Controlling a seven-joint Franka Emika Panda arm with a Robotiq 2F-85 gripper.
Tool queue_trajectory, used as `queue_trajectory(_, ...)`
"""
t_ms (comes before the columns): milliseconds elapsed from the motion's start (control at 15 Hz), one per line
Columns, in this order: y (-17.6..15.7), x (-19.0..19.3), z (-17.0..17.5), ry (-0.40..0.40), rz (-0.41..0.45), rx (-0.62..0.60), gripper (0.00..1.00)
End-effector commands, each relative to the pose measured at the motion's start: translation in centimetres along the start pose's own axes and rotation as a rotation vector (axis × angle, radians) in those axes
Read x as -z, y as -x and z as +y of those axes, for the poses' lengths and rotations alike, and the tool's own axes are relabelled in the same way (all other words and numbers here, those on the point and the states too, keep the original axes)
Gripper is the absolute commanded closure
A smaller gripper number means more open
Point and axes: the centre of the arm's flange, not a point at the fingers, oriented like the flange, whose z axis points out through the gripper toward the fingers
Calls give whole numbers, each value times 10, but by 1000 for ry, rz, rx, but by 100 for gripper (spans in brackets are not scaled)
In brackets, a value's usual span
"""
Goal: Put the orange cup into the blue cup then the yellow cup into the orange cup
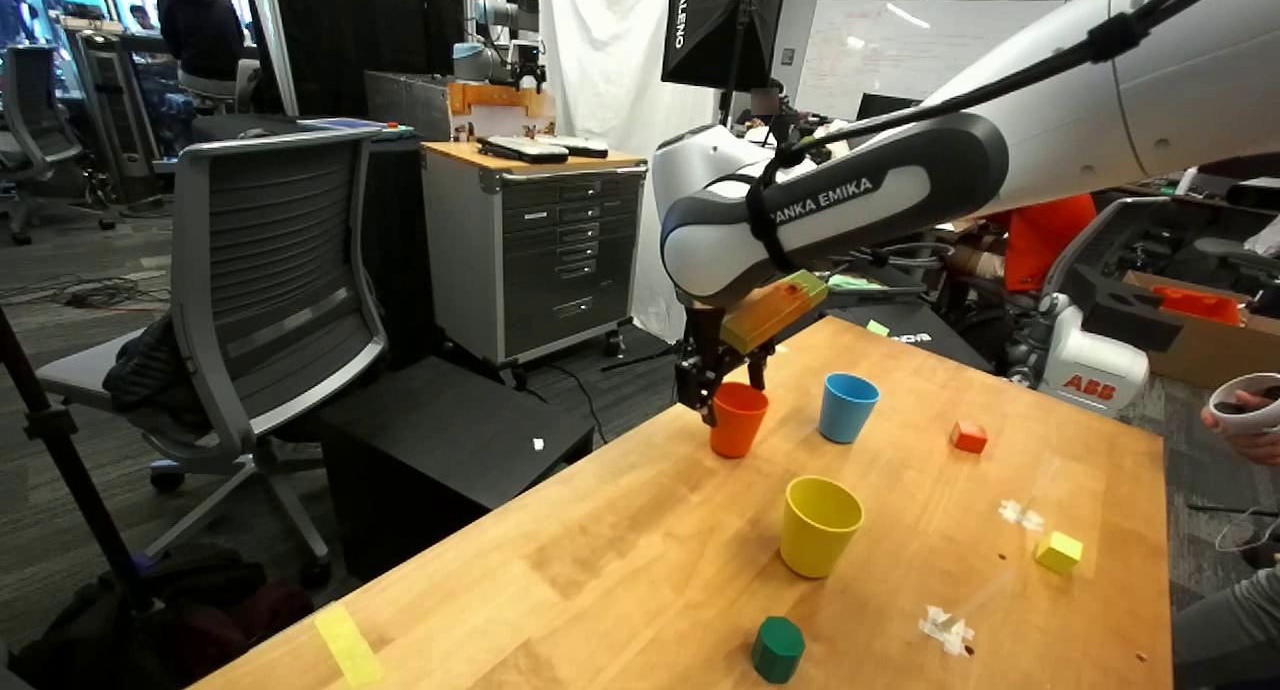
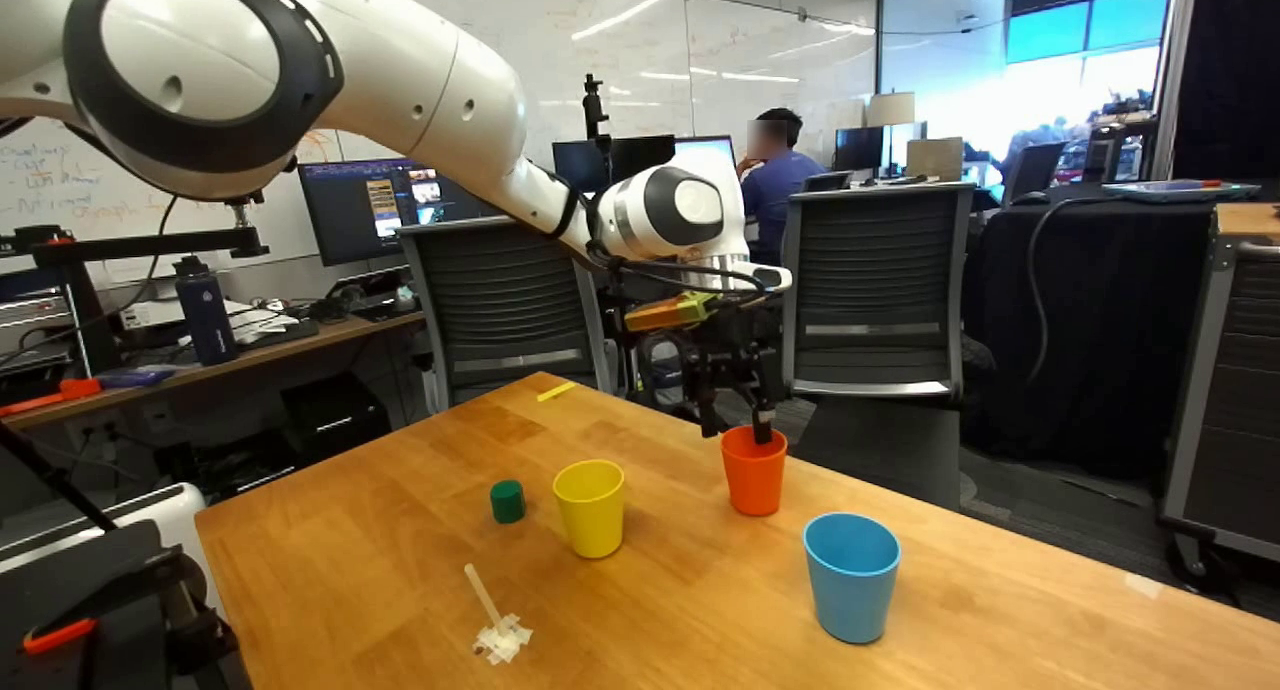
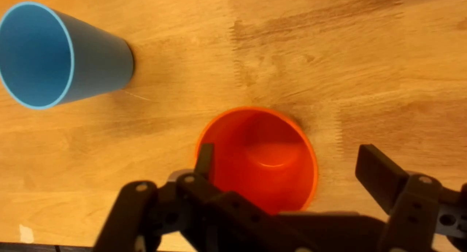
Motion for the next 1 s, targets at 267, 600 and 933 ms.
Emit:
queue_trajectory(267, -31, -25, -39, 44, -6, 99, 0)
queue_trajectory(600, -27, -28, -42, 51, 6, 118, 51)
queue_trajectory(933, -20, -23, -31, 54, 7, 103, 89)
